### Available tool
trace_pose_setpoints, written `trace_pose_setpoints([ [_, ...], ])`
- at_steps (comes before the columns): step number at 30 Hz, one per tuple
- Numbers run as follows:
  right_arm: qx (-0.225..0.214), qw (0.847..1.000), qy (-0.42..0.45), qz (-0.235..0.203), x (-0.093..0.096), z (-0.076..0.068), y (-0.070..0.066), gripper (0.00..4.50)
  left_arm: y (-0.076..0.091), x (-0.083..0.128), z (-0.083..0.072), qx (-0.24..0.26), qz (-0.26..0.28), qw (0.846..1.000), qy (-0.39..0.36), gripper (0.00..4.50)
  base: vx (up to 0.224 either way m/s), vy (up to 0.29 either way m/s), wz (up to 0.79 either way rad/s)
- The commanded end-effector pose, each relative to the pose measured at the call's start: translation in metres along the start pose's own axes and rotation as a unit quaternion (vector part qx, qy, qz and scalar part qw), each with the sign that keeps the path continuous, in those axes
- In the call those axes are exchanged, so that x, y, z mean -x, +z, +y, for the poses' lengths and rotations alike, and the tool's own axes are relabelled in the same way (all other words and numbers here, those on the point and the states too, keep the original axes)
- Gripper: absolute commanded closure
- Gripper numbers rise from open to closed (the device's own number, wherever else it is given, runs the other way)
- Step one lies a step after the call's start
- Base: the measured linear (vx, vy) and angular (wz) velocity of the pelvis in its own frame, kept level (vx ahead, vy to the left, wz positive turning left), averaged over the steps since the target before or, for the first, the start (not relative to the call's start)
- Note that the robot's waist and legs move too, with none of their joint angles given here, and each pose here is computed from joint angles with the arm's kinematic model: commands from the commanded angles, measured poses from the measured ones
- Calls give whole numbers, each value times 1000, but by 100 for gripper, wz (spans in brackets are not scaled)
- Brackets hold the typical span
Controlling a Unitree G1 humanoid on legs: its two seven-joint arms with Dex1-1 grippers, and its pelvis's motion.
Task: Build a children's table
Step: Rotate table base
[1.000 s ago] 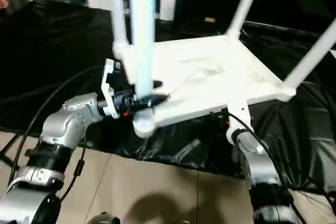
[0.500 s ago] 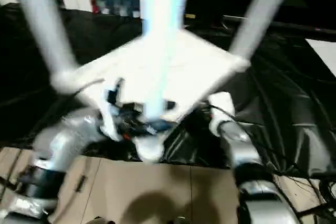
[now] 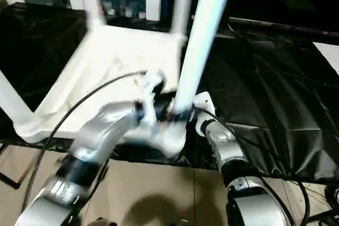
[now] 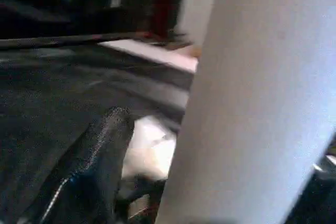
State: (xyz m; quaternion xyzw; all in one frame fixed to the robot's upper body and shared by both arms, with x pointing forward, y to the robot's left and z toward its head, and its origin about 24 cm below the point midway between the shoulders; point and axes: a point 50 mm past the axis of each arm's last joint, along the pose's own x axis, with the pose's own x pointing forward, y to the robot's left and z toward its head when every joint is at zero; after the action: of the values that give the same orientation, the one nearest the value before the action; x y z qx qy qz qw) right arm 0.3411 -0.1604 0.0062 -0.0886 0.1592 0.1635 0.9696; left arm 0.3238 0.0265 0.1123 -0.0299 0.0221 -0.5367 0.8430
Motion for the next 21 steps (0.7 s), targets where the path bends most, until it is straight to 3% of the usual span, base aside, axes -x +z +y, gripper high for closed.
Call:
trace_pose_setpoints([
  [1, -5, 1000, -30, -6, 6, -19, -1, 19, -3, 8, 19, -16, 17, 998, 64, 78, 0, 0, 0],
  [2, -6, 999, -31, -7, 7, -20, -1, 19, -3, 9, 20, -17, 18, 997, 68, 78, 0, 0, 0],
  [3, -11, 999, -46, -9, 14, -33, -5, 19, -4, 13, 31, -38, 22, 993, 107, 78, 0, 0, 0],
  [5, -13, 998, -52, -9, 18, -38, -7, 19, -6, 14, 35, -49, 27, 991, 122, 78, 0, 0, 0],
  [8, -16, 998, -55, -14, 25, -43, -9, 19, -8, 14, 32, -41, 22, 993, 107, 78, 0, 0, 0],
  [9, -20, 998, -46, -23, 30, -45, -11, 19, -11, 16, 23, -25, 9, 997, 75, 78, 0, 0, 0],
  [14, -18, 998, -18, -53, 45, -36, -8, 19, -22, 35, 10, 31, 3, 999, 35, 78, 0, 0, 0],
  [19, -30, 995, -2, -93, 63, -23, 0, 19, -27, 61, 9, 5, -13, 994, 107, 78, 0, 0, 0],
  [21, -41, 992, 17, -122, 82, -7, 7, 19, -29, 93, 8, 5, -17, 984, 176, 78, 0, 0, 0],
])
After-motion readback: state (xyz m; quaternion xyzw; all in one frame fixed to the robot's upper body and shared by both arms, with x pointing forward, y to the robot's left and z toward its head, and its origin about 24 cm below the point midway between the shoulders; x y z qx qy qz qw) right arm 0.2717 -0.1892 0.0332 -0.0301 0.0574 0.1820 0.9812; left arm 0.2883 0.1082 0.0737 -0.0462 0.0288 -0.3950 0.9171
